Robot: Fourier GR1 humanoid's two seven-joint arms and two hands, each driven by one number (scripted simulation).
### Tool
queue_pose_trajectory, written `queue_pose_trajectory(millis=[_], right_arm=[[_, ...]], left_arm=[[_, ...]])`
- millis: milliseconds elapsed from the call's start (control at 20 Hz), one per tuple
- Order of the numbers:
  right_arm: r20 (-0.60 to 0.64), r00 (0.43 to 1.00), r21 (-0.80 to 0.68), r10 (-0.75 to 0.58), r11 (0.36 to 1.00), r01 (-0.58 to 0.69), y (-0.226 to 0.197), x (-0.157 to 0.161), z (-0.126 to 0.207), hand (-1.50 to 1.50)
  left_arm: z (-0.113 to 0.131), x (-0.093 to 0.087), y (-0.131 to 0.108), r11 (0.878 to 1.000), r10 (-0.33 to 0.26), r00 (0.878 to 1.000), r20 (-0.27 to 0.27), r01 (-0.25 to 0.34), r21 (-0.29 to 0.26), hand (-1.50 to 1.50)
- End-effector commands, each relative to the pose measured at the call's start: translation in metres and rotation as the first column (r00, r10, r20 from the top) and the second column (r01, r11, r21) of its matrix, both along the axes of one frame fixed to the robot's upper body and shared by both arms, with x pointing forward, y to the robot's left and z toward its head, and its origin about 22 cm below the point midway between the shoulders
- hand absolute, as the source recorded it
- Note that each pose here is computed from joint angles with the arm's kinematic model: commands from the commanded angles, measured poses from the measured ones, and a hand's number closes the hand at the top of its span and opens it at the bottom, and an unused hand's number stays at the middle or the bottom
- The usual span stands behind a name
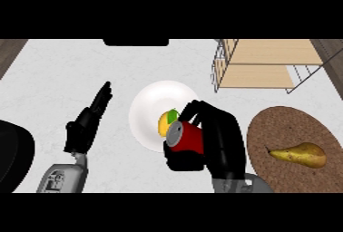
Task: Pick the can from the placemat and place it in the tiered shelf
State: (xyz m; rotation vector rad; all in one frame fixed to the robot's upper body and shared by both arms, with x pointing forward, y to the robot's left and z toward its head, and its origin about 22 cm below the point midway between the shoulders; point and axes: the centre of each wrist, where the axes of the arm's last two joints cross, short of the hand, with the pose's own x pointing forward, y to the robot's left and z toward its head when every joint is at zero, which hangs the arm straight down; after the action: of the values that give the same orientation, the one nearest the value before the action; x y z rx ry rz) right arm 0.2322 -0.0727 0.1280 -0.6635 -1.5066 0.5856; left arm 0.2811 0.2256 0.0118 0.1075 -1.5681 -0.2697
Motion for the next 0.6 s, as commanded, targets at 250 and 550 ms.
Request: queue_pose_trajectory(millis=[250, 550], right_arm=[[0.201, 0.953, -0.004, -0.227, 0.973, 0.233, 0.024, -0.025, 0.086, 1.5], [0.283, 0.898, 0.013, -0.336, 0.938, 0.347, 0.01, -0.021, 0.12, 1.5]], left_arm=[[0.001, 0.007, 0.003, 1.0, 0.003, 1.0, -0.008, -0.003, -0.008, 0.0], [-0.004, -0.009, 0.008, 1.0, 0.001, 1.0, -0.016, -0.001, -0.008, 0.0]])
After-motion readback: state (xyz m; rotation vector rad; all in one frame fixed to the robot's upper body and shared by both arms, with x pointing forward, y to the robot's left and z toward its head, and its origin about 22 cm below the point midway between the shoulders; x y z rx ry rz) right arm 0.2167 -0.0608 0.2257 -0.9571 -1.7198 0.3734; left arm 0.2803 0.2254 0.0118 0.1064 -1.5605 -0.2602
